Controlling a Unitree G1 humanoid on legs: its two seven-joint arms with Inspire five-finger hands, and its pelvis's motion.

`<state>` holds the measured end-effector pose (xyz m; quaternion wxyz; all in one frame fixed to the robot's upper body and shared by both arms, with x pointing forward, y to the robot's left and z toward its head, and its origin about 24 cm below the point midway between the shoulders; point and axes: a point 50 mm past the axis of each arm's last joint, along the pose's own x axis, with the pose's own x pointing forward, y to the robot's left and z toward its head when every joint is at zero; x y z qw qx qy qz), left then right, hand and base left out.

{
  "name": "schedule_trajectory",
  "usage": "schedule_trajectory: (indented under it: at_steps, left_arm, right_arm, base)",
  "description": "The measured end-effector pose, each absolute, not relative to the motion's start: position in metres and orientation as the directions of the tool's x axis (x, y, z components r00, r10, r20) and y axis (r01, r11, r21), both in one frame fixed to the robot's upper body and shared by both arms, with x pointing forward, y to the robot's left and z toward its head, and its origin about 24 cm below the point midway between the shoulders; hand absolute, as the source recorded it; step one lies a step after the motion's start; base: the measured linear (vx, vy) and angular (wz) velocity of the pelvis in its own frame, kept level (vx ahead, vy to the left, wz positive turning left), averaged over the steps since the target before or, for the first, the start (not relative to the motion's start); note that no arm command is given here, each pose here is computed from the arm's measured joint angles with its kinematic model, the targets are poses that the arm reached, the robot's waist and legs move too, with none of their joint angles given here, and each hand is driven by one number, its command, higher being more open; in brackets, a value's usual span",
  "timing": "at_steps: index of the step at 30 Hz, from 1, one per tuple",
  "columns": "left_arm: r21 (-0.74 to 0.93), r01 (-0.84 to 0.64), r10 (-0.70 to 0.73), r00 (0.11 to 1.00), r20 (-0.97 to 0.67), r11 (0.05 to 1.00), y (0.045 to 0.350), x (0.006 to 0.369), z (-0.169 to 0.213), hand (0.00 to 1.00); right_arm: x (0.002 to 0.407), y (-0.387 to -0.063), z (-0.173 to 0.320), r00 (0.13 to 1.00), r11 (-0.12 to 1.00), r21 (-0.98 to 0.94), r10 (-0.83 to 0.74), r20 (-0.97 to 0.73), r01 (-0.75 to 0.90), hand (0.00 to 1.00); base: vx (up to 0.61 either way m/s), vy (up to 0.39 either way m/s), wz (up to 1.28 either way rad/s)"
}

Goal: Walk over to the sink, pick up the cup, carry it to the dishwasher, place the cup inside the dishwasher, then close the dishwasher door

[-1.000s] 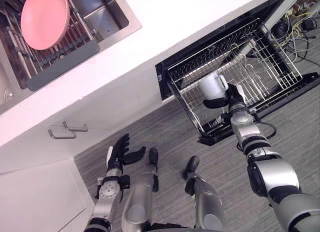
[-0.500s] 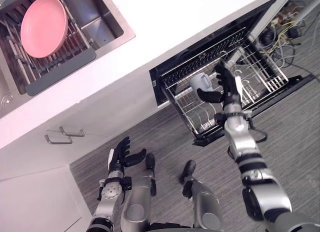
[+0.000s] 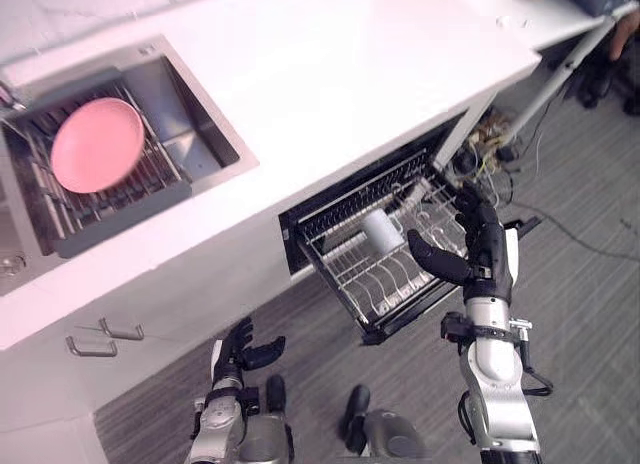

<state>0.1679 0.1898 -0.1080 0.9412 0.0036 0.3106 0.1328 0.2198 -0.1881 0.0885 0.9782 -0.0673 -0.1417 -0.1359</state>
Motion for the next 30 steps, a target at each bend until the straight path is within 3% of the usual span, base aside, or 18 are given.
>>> schedule_trajectory:
  at_steps: [7, 14, 23, 30]
  left_arm:
    - [0.135, -0.27, 0.288, 0.68, -0.674, 0.953, 0.198, 0.126, -0.127, 0.9]
    - [0.148, -0.231, 0.267, 0.666, -0.697, 0.962, 0.194, 0.114, -0.131, 0.9]
    - [0.255, -0.075, 0.223, 0.749, -0.624, 0.964, 0.2, 0.126, -0.117, 0.9]
    - [0.251, -0.072, 0.216, 0.76, -0.613, 0.965, 0.197, 0.131, -0.116, 0.9]
  right_arm:
    - [0.225, -0.176, 0.105, 0.911, 0.975, -0.109, -0.136, 0.389, 0.192, 0.9]
    - [0.253, -0.193, 0.14, 0.861, 0.941, -0.272, -0.037, 0.508, 0.201, 0.9]
    - [0.273, -0.203, 0.126, 0.903, 0.89, -0.413, 0.004, 0.43, 0.193, 0.9]
    - [0.274, -0.212, 0.135, 0.903, 0.804, -0.563, 0.08, 0.423, 0.192, 0.9]
  base:
    - [-0.08, 0.007, 0.29]
    - [-0.02, 0.107, 1.12]
    - [0.08, 0.148, 0.47]
    - [0.21, -0.053, 0.61]
